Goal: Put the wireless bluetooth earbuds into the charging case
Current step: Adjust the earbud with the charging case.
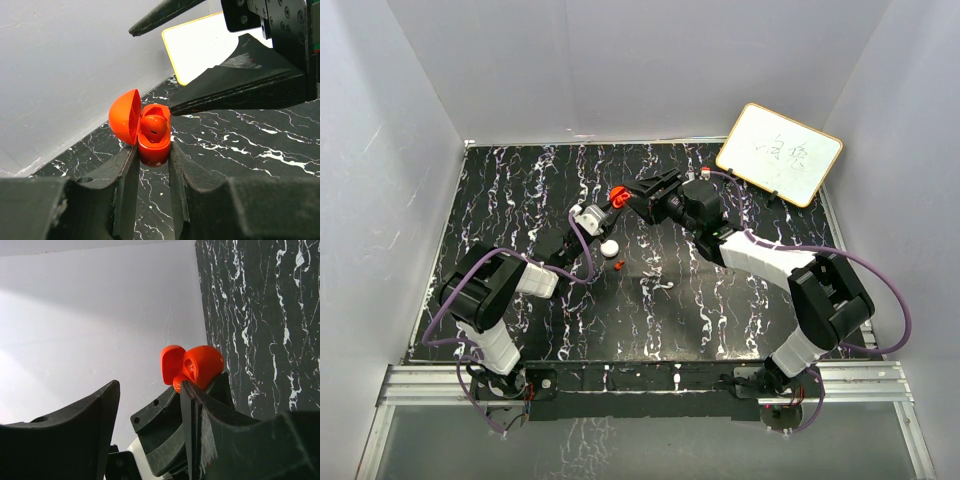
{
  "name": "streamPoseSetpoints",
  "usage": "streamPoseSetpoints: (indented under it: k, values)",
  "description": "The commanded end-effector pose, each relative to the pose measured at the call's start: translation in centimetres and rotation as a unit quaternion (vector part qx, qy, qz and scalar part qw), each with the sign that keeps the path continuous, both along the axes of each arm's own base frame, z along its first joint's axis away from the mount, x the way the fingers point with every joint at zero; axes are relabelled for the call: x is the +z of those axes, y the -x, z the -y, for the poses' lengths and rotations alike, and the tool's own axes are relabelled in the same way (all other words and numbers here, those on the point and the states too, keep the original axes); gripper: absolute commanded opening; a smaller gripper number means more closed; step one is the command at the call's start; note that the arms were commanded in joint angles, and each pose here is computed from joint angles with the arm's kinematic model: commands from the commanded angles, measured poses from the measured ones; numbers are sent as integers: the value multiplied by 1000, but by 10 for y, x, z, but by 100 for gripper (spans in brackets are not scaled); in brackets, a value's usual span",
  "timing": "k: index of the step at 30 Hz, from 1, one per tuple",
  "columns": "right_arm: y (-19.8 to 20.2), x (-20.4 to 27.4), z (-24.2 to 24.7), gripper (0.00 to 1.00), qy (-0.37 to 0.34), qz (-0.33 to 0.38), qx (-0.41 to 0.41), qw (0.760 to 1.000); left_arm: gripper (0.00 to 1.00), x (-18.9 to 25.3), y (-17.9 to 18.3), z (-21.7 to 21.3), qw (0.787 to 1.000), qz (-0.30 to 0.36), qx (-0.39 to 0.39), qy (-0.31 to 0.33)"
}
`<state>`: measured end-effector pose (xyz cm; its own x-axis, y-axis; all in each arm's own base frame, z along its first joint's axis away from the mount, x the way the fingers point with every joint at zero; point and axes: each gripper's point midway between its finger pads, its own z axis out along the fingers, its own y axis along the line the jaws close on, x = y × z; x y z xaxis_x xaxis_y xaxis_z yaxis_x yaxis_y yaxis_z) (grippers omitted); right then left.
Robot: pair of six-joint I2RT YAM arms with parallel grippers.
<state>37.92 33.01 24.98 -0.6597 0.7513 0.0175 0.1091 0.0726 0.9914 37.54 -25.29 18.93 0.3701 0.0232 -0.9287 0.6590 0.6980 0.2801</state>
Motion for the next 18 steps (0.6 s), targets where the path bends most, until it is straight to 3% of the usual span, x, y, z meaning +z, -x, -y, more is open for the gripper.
streamPoseSetpoints:
  k: [1, 18]
  values:
    - [-3, 45, 3, 50, -8, 57, -6, 998, 0, 63, 17, 0, 993, 108, -15, 47]
    - [-8, 39, -9, 50, -6, 59, 17, 998, 0, 64, 30, 6, 991, 116, -47, 39]
